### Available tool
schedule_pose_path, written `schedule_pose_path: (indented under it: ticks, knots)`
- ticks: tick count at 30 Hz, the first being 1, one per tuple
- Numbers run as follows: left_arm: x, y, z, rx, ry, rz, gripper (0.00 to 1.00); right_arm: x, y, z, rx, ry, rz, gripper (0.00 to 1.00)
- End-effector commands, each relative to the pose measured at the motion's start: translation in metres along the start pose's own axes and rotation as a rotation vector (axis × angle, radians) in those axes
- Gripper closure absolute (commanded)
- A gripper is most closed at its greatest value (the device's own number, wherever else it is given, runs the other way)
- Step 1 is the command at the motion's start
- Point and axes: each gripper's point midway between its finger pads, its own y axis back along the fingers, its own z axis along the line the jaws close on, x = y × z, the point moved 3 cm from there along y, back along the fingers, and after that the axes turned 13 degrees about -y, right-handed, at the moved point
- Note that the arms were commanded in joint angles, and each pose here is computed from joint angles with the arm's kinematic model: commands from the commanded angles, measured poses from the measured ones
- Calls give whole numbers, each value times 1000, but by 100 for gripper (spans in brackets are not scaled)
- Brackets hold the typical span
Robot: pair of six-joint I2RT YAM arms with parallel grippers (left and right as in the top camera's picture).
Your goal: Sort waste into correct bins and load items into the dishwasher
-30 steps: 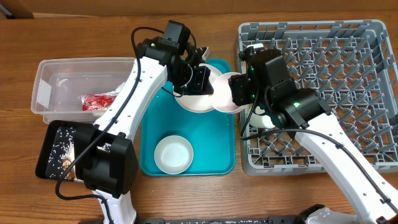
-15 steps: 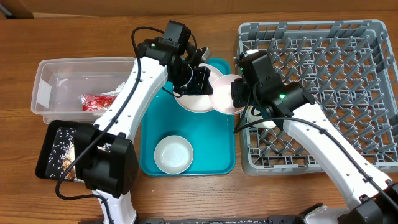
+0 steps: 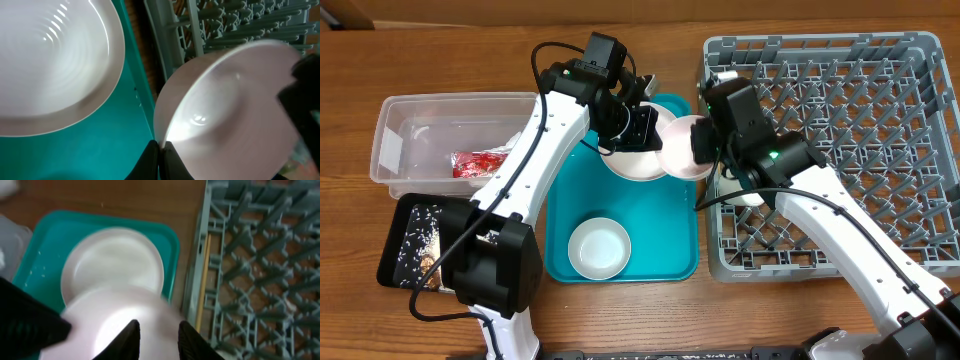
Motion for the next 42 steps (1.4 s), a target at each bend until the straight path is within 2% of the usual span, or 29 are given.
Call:
schedule_pose_path:
  ticks: [1,8,18,22,25,29,37,42]
  knots:
    - [-5,8,-9,3,-24,-24,96,-30,9,-1,8,3,-107,71]
    - [-4,8,-9,3,-23,-21,96,-43,20,5,-3,45,-135,62]
    - [-3,8,-9,3,-20,-17,96,2,19,-21,104,74,78,62]
    - [-4,8,-9,3,-22,-20,96,14,21,-27,131,84,133,64]
    - [-4,8,-9,2,-22,-20,96,13,20,-26,128,82,128,74]
    - [-4,8,-5,-22,-21,-19,96,8,20,-24,119,75,107,81]
    - [-5,8,-6,-18,-9,-25,96,15,20,-23,110,6,136,82]
    - [-13,8,-6,-19,-18,-59,96,21,21,-26,132,-97,161,82]
